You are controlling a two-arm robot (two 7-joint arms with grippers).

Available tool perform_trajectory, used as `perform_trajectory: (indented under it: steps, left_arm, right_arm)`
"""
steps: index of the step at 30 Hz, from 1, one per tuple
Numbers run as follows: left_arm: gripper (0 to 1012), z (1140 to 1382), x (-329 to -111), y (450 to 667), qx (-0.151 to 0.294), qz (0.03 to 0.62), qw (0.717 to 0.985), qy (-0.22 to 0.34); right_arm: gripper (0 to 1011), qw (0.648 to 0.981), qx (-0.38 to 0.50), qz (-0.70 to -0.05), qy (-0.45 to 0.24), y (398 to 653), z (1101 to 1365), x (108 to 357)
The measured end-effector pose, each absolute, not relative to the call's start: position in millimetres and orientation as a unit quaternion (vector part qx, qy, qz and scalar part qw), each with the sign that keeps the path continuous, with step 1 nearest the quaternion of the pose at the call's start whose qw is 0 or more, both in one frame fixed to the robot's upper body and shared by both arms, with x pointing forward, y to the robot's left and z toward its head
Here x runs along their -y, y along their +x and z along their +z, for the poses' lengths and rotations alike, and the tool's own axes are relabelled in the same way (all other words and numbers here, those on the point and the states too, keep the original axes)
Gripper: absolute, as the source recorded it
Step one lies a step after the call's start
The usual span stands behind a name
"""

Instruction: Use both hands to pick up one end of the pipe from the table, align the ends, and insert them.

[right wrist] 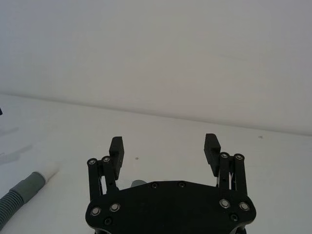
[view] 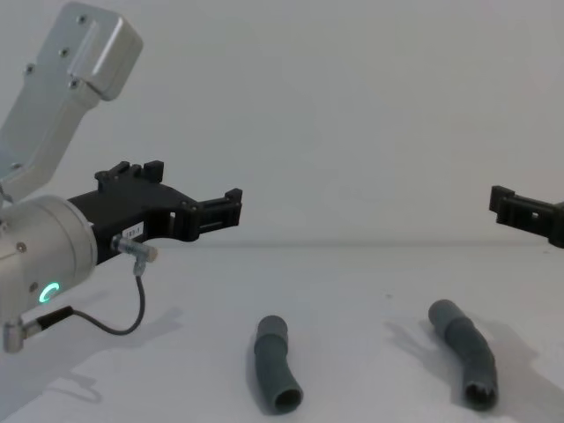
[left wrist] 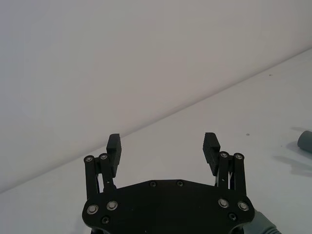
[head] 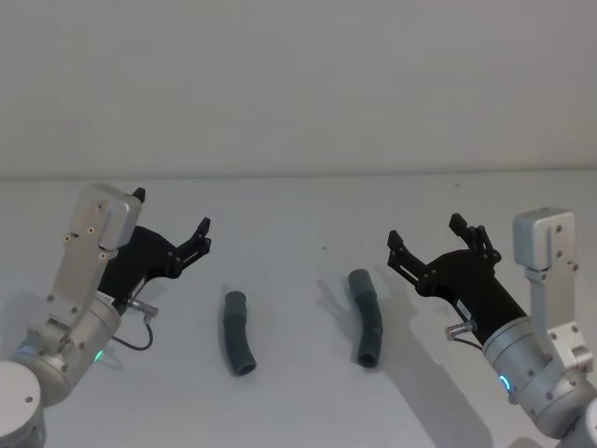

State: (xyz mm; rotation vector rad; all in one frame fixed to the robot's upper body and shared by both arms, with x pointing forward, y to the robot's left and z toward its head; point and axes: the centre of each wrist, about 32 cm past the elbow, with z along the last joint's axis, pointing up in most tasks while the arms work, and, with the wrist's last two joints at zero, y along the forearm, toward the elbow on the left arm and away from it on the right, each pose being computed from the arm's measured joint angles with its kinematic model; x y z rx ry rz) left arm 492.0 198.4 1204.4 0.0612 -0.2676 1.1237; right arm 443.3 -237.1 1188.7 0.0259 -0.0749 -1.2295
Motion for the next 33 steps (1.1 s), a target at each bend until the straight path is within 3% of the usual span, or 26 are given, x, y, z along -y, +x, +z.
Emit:
perform_trajectory:
  steps: [33]
  left_arm:
    - [1001, 1204.4, -198.4, 492.0, 0.126, 0.531, 0.837, 0.029]
  right_arm:
    - [1001, 0.816, 0.035, -0.577, 0.012, 443.3, 1188.7, 237.1]
